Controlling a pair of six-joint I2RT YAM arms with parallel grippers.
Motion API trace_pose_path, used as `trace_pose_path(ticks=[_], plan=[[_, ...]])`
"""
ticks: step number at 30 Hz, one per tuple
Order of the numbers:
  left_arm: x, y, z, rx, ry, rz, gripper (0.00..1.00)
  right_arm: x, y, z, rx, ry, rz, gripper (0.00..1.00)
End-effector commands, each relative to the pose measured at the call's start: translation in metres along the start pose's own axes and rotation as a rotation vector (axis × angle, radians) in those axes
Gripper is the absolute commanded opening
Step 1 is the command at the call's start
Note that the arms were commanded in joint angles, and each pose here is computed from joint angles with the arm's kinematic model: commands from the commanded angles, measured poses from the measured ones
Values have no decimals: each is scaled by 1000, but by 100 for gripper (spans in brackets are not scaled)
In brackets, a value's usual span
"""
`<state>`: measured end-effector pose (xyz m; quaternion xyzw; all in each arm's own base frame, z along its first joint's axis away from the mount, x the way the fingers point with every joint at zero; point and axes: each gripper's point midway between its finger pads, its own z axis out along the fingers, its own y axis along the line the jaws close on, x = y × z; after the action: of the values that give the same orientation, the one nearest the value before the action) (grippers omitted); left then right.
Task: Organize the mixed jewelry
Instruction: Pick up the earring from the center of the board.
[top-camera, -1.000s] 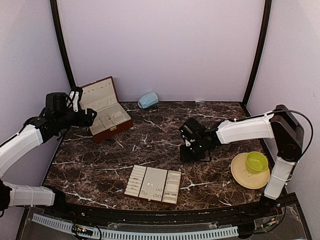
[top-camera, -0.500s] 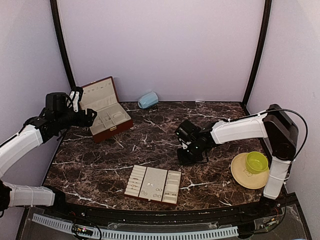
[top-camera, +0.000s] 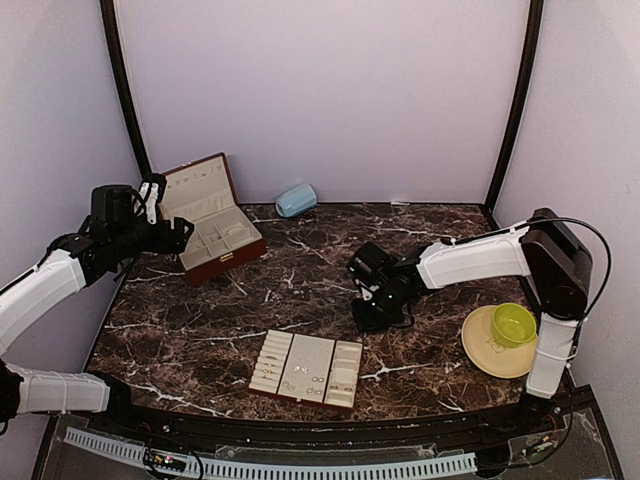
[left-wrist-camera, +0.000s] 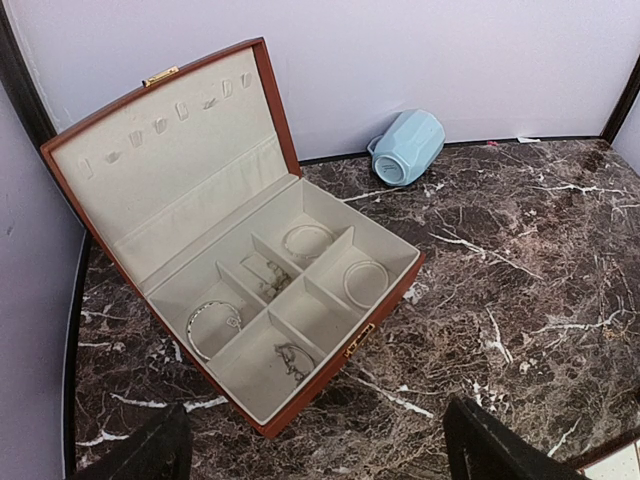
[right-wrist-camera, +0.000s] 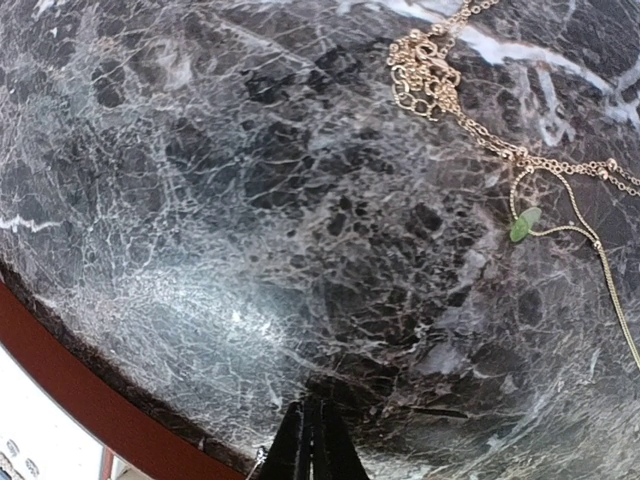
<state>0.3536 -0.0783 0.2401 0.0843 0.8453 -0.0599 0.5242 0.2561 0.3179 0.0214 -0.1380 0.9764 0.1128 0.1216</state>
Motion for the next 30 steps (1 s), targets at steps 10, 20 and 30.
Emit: trace_pose_path(ticks=[10,20,30], plan=[[-2,-7,0,44,-17,11,89,-17,8,-18,-15,-71,6,0],[-12,-41,-4,228,-85,-38,82,-39,18,-44,-138,-195,34,0],[12,-151,-21,615,-88,-6,79,-64,62,-91,-458,-376,-44,0]])
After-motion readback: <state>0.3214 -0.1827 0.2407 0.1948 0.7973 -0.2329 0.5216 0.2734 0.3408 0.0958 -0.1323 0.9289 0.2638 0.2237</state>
